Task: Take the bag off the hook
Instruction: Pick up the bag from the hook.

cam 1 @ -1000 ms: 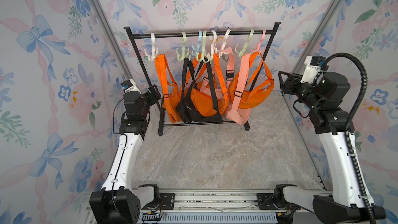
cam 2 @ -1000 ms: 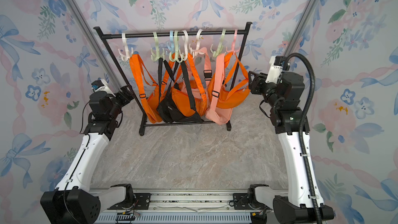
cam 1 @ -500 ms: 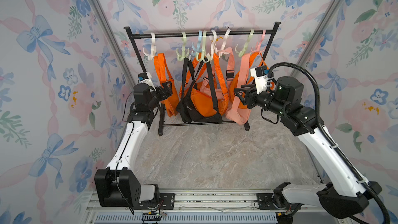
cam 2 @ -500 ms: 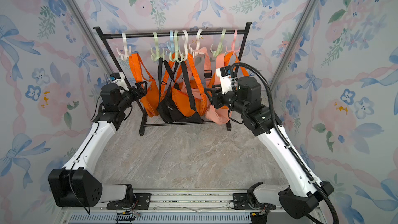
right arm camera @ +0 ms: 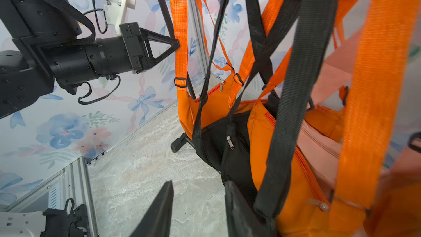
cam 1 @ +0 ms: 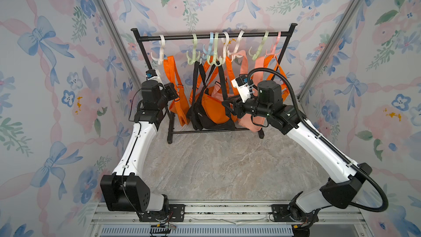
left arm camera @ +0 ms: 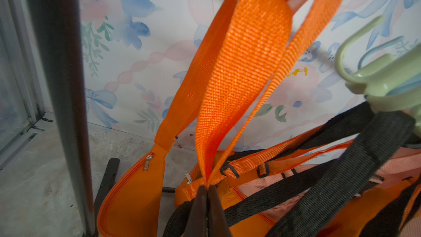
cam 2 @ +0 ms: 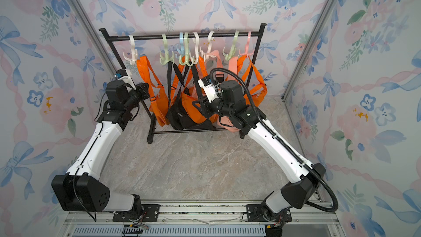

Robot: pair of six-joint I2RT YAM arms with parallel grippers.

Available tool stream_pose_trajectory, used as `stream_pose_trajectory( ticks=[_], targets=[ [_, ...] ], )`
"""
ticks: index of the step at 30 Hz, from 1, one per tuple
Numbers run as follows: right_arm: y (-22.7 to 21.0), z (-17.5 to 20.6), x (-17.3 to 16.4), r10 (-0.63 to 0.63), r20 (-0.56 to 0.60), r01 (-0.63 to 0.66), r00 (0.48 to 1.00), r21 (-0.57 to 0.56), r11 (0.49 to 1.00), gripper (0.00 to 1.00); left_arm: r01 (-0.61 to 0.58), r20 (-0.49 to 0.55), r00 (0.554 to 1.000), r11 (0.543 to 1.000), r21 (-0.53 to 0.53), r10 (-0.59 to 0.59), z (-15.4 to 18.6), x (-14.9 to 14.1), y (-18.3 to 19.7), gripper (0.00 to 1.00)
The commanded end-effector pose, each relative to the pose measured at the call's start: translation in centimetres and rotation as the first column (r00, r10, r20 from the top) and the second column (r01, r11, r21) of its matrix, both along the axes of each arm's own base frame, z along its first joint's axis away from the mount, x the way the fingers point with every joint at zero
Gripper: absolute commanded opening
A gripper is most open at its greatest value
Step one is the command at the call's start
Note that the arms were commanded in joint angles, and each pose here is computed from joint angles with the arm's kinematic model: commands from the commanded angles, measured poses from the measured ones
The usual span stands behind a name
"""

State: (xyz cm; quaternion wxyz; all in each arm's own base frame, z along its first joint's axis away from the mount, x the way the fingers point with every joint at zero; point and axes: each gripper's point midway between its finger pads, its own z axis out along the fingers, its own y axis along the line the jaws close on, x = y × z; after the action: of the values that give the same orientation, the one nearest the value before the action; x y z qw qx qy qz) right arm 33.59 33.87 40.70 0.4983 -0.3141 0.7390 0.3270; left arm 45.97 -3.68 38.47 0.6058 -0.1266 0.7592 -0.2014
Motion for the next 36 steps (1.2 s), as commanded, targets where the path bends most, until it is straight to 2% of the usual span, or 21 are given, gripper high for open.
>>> stream_pose_trajectory(
  ticks=[1, 6, 12, 15, 17, 19, 21, 27, 36],
  targets=[
    [3.4, 2.3, 0.4, 0.071, 0.102, -0.077, 0.992, 0.059, 0.995, 0.40, -0.033, 0.053, 0.998, 0.999, 0.026, 0.032, 3.3, -2.9, 0.9, 0.00],
    [8.7, 1.4, 3.6, 0.099, 0.141, -0.112, 0.985, 0.088, 0.990, 0.40, -0.063, 0.085, 0.995, 0.997, 0.037, 0.060, 5.8, -6.0, 2.1, 0.00],
    [14.5, 0.4, 7.2, 0.137, 0.145, -0.158, 0.980, 0.147, 0.976, 0.41, -0.039, 0.043, 0.998, 0.999, 0.018, 0.038, 5.3, -8.0, 2.3, 0.00],
    [16.8, 0.4, 8.6, 0.147, 0.161, -0.179, 0.976, 0.205, 0.962, 0.46, -0.002, 0.011, 1.000, 1.000, 0.012, 0.002, 4.9, -8.5, 1.8, 0.00],
    [18.2, 0.3, 9.2, 0.152, 0.176, -0.193, 0.973, 0.245, 0.950, 0.57, 0.014, -0.005, 1.000, 1.000, 0.018, -0.013, 4.9, -8.9, 1.7, 0.00],
    [19.4, 0.5, 9.7, 0.143, 0.201, -0.198, 0.969, 0.287, 0.937, 0.83, 0.017, -0.015, 1.000, 1.000, 0.022, -0.017, 5.0, -9.4, 1.8, 0.00],
    [20.1, 0.4, 10.2, 0.109, 0.232, -0.179, 0.967, 0.308, 0.935, 0.92, 0.028, -0.016, 0.999, 0.999, 0.019, -0.028, 5.4, -9.8, 1.8, 0.00],
    [21.9, -1.1, 11.1, 0.025, 0.295, -0.136, 0.955, 0.360, 0.923, 0.93, 0.106, -0.029, 0.994, 0.994, 0.007, -0.105, 6.9, -11.2, 0.8, 0.00],
    [22.7, -3.2, 12.6, -0.085, 0.266, -0.033, 0.960, 0.409, 0.912, 0.96, 0.126, -0.001, 0.992, 0.992, -0.003, -0.126, 9.4, -13.2, 0.8, 0.00]
  ],
)
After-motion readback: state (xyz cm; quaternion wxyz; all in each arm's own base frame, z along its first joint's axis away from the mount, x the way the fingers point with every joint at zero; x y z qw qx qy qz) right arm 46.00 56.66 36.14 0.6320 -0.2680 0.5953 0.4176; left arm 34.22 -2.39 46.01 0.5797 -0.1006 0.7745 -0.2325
